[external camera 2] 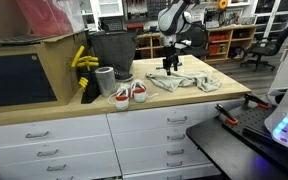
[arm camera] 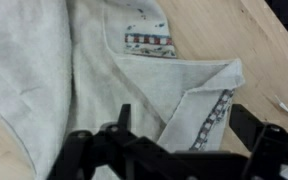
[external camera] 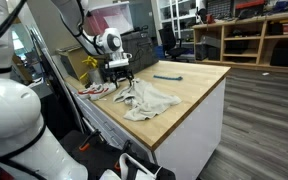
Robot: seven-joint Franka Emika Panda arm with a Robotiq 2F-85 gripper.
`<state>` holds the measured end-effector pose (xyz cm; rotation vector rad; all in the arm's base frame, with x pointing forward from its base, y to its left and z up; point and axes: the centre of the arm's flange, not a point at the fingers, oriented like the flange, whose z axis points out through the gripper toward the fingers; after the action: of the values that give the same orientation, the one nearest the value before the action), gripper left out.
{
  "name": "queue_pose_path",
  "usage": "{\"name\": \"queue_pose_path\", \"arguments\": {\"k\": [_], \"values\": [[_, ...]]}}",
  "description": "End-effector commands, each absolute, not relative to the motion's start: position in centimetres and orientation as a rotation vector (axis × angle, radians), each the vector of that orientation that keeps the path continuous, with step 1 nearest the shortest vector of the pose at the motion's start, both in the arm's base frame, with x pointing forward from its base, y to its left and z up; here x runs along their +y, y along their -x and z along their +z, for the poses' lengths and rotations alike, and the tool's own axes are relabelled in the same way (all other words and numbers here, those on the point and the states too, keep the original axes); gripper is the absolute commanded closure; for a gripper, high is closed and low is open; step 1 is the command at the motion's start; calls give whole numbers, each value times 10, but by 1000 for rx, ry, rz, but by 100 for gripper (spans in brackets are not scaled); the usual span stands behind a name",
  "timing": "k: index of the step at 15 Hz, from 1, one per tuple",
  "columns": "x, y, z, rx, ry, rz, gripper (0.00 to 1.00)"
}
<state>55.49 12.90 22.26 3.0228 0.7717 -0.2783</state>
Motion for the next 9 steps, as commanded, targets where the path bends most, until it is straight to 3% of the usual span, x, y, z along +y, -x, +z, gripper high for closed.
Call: {"name": "queue_pose_path", "arguments": {"k": [1,7,8,9], "values": [[146,-518,227,638,-3052,-231,0],[157,-492,211,580,-3017,-269,0],[157,-491,209,565,-3025,-267,25],[156,-490,209,551,-3036,-256,26]]}}
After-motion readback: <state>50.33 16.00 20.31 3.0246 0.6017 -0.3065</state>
